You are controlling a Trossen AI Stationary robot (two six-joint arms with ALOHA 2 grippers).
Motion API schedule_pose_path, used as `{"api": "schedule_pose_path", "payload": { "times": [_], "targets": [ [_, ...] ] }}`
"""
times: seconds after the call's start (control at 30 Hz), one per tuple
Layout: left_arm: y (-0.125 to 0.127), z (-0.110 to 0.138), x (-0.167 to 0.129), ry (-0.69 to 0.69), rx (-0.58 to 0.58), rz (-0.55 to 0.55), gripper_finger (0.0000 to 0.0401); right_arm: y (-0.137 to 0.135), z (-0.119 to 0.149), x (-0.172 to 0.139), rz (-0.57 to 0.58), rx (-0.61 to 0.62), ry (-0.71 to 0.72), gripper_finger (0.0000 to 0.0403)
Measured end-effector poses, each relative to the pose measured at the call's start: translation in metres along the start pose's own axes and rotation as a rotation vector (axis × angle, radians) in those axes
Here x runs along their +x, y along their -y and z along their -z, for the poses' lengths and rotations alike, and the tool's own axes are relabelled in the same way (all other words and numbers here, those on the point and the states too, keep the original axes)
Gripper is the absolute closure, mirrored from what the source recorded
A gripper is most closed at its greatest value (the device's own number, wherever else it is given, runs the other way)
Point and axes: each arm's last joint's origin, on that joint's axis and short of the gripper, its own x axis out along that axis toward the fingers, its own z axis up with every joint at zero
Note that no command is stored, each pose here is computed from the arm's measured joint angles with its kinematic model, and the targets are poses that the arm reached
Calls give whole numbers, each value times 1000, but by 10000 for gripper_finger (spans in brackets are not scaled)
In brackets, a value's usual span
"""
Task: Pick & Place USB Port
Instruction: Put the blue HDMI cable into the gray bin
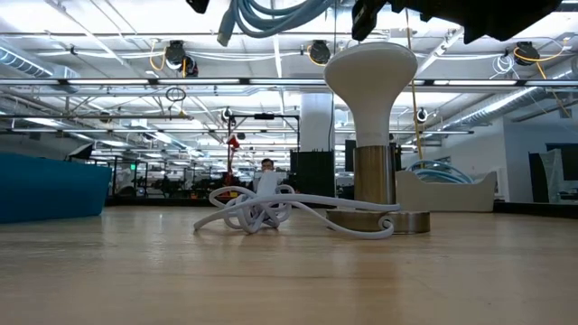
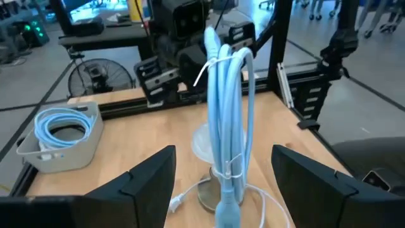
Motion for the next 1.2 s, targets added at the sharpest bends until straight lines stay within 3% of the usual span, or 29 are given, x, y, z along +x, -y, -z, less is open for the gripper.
{"api": "schedule_pose_path", "payload": {
  "times": [0.3, 0.57, 0.67, 0.73, 0.8, 0.83, 0.97, 1.1, 1.2],
  "targets": [
    [-8, 3, 25, 28, 4, 0, 141, 0, 0, 0, -4, 0, 5, 394],
    [-15, 19, 58, -24, -46, 21, 144, -1, 0, 0, -3, -4, 4, 394],
    [-18, 20, 65, -14, -63, -10, 179, 0, 1, 0, 0, -2, -6, 394],
    [-18, 19, 65, -3, -73, -27, 239, -1, 1, 0, -5, 8, -11, 391],
    [-18, 16, 65, 29, -52, -29, 328, -3, 0, 0, -29, 20, -10, 374],
    [-19, 15, 64, 41, -46, -10, 350, -5, -1, 0, -38, 26, -7, 360],
    [-28, 11, 61, 94, -50, 2, 348, -19, -8, -3, -70, 32, 17, 310],
    [-47, 14, 55, 93, -87, -88, 348, -42, -13, -10, -3, 25, -17, 277],
    [-73, 12, 45, 168, -150, -226, 348, -69, -13, -19, -22, -1, -86, 265]
  ]
}}
